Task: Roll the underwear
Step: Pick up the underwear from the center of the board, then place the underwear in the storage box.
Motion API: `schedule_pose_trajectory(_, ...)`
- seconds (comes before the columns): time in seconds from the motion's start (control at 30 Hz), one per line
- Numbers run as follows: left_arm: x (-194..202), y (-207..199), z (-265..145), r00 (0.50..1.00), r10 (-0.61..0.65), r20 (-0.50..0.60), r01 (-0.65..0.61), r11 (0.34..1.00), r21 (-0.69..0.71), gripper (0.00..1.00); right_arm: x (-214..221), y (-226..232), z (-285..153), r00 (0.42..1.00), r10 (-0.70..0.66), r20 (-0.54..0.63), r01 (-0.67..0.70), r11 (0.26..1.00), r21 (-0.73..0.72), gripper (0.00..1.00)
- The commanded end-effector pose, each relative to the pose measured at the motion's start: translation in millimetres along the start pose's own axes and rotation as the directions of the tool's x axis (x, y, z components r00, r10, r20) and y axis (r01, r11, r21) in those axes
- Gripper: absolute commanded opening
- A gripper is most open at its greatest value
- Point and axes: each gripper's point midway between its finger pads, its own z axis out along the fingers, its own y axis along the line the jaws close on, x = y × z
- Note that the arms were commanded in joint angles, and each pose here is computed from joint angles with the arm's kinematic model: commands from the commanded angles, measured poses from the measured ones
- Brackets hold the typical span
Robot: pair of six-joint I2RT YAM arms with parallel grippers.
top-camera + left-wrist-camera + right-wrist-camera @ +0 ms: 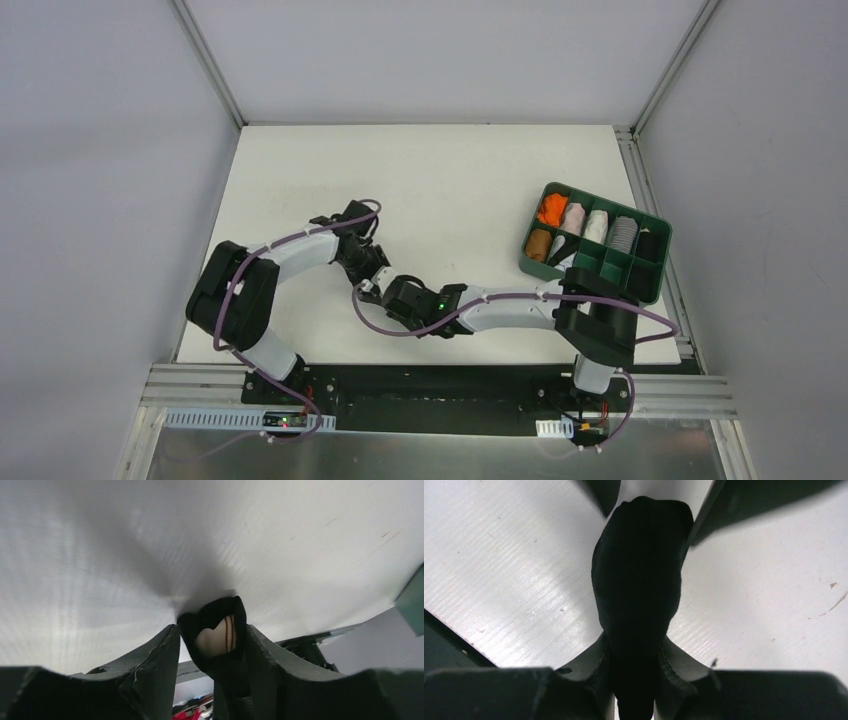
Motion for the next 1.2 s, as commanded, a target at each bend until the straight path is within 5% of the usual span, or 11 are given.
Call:
schedule_pose_trajectory(0.0, -23, -11, -35, 0.998, 0.007, 0.063, -0.012, 0.997, 0.081, 0.52, 21, 4, -9, 0.998, 0.029, -0.048, -0.031, 0.999, -0.03, 0.0)
schedule_pose_trajectory(0.4, -51, -21, -93, 0.99, -0.031, 0.14, 0.002, 0.979, 0.205, 0.58, 10, -30, -32, 0.997, 0.071, -0.005, -0.071, 0.994, 0.085, 0.0)
schedule_pose_trajectory(0.63, -50, -21, -125, 0.982, -0.039, 0.185, -0.01, 0.967, 0.254, 0.57, 11, -117, -84, 0.957, 0.288, 0.049, -0.292, 0.939, 0.18, 0.0)
schedule_pose_trajectory(0.97, -42, -34, -141, 0.983, -0.031, 0.18, -0.028, 0.948, 0.316, 0.56, 82, -257, -180, 0.715, 0.671, 0.196, -0.685, 0.617, 0.388, 0.0)
schedule_pose_trajectory(1.17, -41, -38, -144, 0.985, -0.016, 0.173, -0.043, 0.943, 0.331, 0.56, 139, -297, -204, 0.582, 0.777, 0.241, -0.765, 0.423, 0.485, 0.0)
